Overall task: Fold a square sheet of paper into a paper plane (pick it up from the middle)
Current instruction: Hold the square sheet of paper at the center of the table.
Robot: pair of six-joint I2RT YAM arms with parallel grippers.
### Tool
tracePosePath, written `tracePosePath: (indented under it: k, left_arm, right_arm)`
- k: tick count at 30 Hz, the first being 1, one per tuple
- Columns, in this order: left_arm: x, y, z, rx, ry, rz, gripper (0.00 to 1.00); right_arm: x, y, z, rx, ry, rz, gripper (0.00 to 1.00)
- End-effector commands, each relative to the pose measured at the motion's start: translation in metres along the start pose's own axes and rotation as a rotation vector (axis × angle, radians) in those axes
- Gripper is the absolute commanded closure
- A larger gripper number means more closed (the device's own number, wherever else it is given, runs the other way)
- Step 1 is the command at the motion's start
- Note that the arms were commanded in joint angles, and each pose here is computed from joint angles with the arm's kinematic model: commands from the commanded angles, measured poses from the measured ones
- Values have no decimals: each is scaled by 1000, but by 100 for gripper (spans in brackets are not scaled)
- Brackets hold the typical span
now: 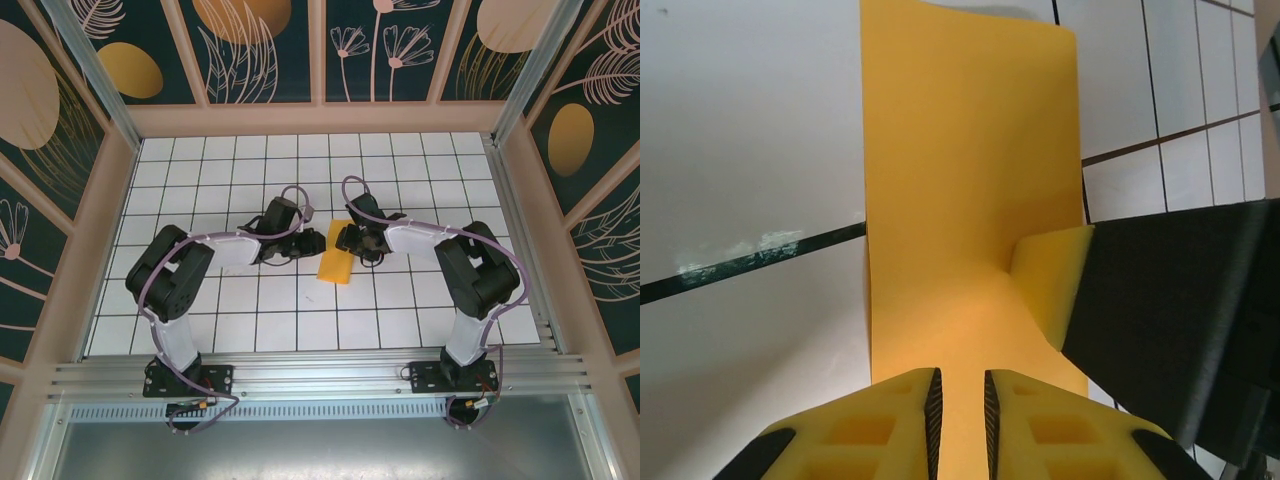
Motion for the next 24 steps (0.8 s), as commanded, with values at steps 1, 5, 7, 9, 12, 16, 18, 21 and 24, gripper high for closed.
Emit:
tracePosePath:
  k: [1,5,7,9,12,16,18,21,24]
  left_arm:
    - [5,6,-6,6,16,7,80]
    - [6,13,-8,3,20,23,82]
    - [7,15,-6,18,18,26,83]
    - [6,17,-4,30,15,29,83]
    - [5,20,-1,38,8,36,83]
    - [4,25,1,46,5,46,83]
    - [3,27,1,50,8,49,83]
    - [3,28,1,57,12,52,83]
    - [3,30,3,88,17,55,85]
  right_arm:
    - [-16,16,-19,-87,9,62,43]
    - [-16,16,-19,-86,10,63,43]
    - [-16,16,-19,-86,10,62,43]
    - [-16,16,-19,-85,9,63,43]
    - [-16,16,-19,-84,11,62,43]
    - [-17,17,-19,-86,11,66,43]
    - [-17,18,-19,-86,13,65,43]
    - [-18,18,-19,-86,14,68,43]
    - [-17,18,-19,-83,12,67,43]
Point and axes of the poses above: each hand's point on the last joint's axis, 136 mm out from that joint toward the fingers, its own y axis out along the fingers, its own z axis along the line the jaws close on, x = y × z, the point moved 7 cm from there along -y, back along the fingers, and after that the axes turned 9 degrees about -y, right-handed, at the moved point
